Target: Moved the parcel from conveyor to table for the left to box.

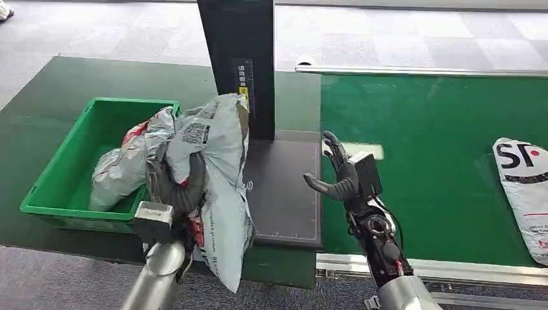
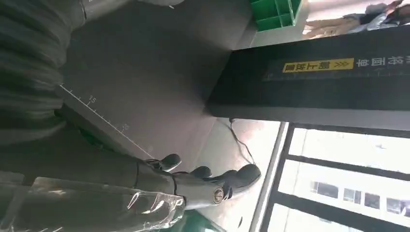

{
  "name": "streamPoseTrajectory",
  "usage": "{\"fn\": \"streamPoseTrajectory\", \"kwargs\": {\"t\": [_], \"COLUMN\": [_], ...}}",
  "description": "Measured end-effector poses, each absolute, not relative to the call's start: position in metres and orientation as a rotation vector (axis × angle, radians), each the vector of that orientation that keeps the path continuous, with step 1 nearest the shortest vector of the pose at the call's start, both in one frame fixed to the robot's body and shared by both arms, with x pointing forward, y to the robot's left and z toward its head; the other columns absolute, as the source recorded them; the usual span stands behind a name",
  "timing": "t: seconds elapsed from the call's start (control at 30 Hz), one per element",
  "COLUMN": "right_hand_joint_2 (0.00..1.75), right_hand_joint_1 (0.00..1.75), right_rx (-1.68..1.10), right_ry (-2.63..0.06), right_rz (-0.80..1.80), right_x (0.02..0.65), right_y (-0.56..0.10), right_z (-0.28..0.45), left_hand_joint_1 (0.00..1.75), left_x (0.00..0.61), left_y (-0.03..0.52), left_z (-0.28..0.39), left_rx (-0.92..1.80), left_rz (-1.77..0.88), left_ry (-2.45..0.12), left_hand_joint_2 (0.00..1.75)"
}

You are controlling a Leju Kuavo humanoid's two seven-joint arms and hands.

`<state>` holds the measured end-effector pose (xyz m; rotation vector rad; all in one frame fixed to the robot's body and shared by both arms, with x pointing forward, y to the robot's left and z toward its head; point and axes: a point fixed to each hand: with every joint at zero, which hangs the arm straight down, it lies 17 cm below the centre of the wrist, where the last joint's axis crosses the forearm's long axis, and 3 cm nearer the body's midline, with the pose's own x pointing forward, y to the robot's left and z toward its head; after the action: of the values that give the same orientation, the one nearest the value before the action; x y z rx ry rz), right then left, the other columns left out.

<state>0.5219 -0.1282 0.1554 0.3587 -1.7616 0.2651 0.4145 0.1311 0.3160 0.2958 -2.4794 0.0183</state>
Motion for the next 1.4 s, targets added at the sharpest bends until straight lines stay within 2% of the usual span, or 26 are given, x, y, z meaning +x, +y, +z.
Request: {"fn": "streamPoseTrajectory", "kwargs": {"t": [0.2, 0.33, 0.4, 0.47, 0.57, 0.73, 0.87, 1.03, 1.4], "right_hand_joint_2": [1.75, 1.75, 1.75, 1.75, 1.75, 1.75, 1.75, 1.75, 1.75], "right_hand_joint_1": [0.0, 0.0, 0.0, 0.0, 0.0, 0.0, 0.0, 0.0, 0.0], "right_rx": [0.379, 0.389, 0.397, 0.399, 0.402, 0.419, 0.426, 0.433, 0.437], "right_ry": [-1.783, -1.79, -1.787, -1.781, -1.771, -1.758, -1.75, -1.744, -1.74], "right_rz": [0.272, 0.288, 0.302, 0.319, 0.339, 0.363, 0.375, 0.383, 0.384], "right_x": [0.521, 0.522, 0.521, 0.519, 0.517, 0.512, 0.51, 0.508, 0.507], "right_y": [-0.126, -0.123, -0.118, -0.113, -0.105, -0.095, -0.09, -0.086, -0.084], "right_z": [0.161, 0.165, 0.165, 0.163, 0.159, 0.154, 0.152, 0.15, 0.149], "left_hand_joint_1": [1.75, 1.75, 1.75, 1.75, 1.75, 1.75, 1.75, 1.75, 1.75], "left_x": [0.381, 0.361, 0.377, 0.412, 0.461, 0.53, 0.559, 0.572, 0.578], "left_y": [0.145, 0.136, 0.149, 0.185, 0.241, 0.323, 0.362, 0.385, 0.395], "left_z": [0.376, 0.409, 0.418, 0.418, 0.397, 0.332, 0.297, 0.276, 0.259], "left_rx": [0.499, 0.885, 1.155, 1.335, 1.47, 1.502, 1.528, 1.53, 1.519], "left_rz": [0.01, -0.202, -0.293, -0.284, -0.25, -0.246, -0.331, -0.38, -0.415], "left_ry": [-2.685, -2.806, -2.727, -2.53, -2.226, -1.772, -1.574, -1.488, -1.437], "left_hand_joint_2": [1.75, 1.75, 1.75, 1.75, 1.75, 1.75, 1.75, 1.75, 1.75]}}
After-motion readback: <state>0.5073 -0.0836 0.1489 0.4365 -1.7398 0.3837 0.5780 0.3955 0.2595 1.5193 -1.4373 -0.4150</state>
